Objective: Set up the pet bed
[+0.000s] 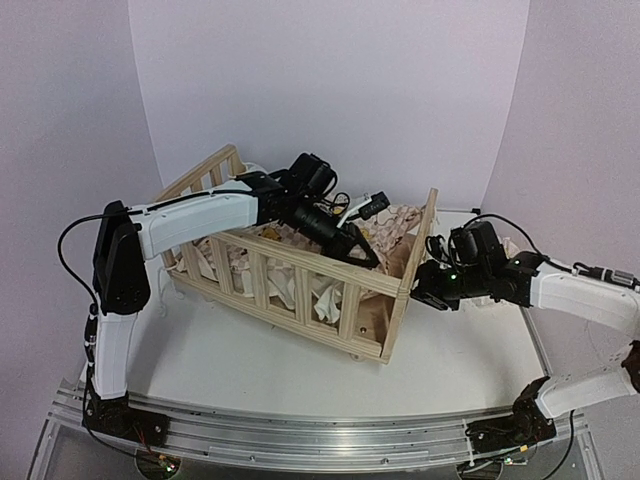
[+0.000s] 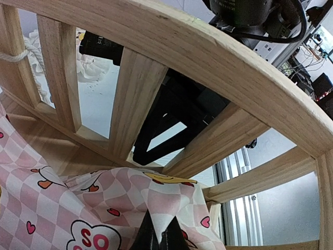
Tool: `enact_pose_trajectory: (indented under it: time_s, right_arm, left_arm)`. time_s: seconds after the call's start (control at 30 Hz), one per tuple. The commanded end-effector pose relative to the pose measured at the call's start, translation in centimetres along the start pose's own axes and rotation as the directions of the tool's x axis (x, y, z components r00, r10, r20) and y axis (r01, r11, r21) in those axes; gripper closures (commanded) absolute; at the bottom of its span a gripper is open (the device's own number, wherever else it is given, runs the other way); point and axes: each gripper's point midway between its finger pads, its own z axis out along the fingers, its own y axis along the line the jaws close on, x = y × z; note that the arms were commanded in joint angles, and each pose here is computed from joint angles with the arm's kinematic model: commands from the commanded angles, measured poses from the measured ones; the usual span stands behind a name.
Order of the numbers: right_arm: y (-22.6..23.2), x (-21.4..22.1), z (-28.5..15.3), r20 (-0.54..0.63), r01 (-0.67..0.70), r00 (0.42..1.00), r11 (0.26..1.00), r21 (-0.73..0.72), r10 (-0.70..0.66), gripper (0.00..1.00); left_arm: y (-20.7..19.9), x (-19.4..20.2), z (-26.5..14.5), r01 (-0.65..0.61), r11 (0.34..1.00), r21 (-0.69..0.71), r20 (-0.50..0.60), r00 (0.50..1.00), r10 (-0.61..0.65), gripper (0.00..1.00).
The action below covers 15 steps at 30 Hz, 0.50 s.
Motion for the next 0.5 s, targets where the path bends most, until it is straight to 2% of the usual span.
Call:
enact_pose_trajectory:
  time_s: [0.0,0.17,0.3,0.47]
  right_arm:
    - [8.7,-1.9,1.9,-0.013,0.039,0.999,0.96,-0.279,-0.045,0.66]
    - [10.6,-2.1,4.5,-0.045,0.038,0.998,0.96,-0.277,-0.053,0.69]
    - [10.8,-1.7,5.6,-0.065,0.026,0.997,0.964,-0.265,-0.045,0.7]
    - [9.6,-1.5,4.9,-0.046,0.025,0.998,0.975,-0.223,-0.036,0.7]
  left_arm:
    - [-1.1,-5.7,-1.2,-0.128,0.992,0.003,0.158,0.979,0.126,0.99]
    - [4.1,-2.8,-4.0,-0.092,0.987,-0.135,0.102,0.989,0.107,0.84]
    - [6.2,-2.5,-6.8,-0.162,0.949,-0.269,0.037,0.983,0.179,0.56]
    - [6.6,-4.1,-10.4,-0.256,0.873,-0.416,-0.061,0.965,0.254,0.38]
